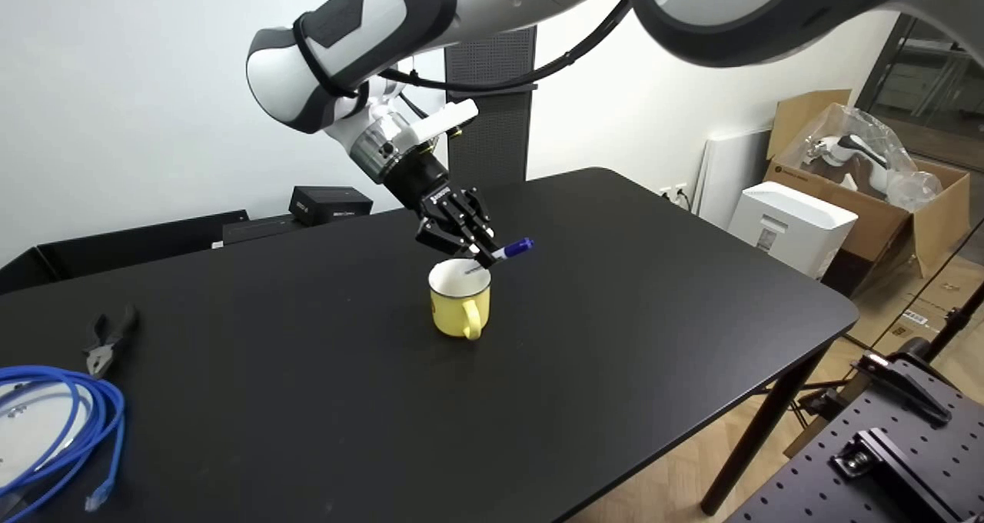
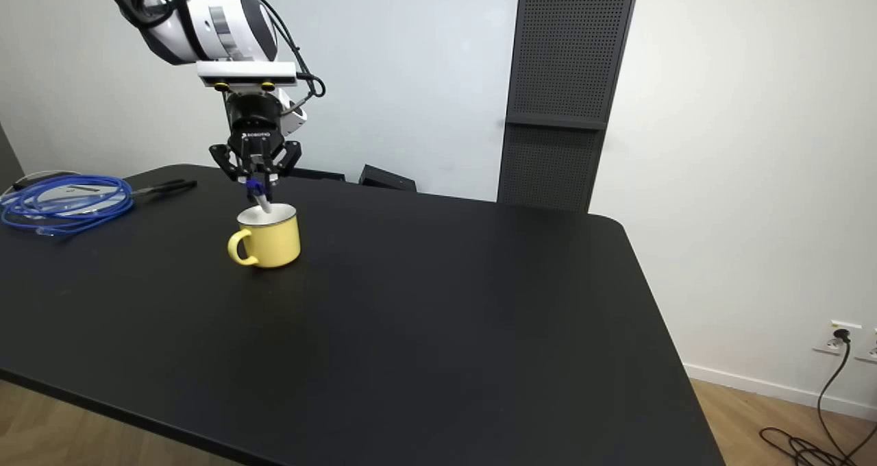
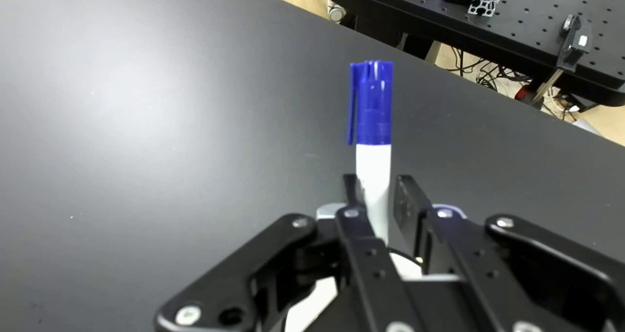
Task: Put the marker in the yellow mug
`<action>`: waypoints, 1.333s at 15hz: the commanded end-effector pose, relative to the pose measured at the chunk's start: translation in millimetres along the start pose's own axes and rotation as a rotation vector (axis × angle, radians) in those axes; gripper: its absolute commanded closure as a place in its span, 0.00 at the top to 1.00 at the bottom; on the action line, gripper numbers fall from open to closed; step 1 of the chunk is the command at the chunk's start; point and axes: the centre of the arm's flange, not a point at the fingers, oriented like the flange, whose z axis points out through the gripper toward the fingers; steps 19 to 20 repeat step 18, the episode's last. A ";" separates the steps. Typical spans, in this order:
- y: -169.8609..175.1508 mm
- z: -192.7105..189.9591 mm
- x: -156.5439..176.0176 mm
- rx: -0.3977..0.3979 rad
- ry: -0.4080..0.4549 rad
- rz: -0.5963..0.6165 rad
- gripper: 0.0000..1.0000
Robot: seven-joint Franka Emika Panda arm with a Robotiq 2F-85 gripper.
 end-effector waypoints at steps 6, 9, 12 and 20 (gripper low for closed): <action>5.7 -15.1 14.7 -0.011 -0.019 0.008 0.90; 7.0 -15.3 14.5 -0.006 -0.020 0.014 1.00; 5.1 -18.4 5.8 -0.006 0.004 0.047 1.00; -3.0 -47.3 -42.3 -0.031 0.219 0.207 1.00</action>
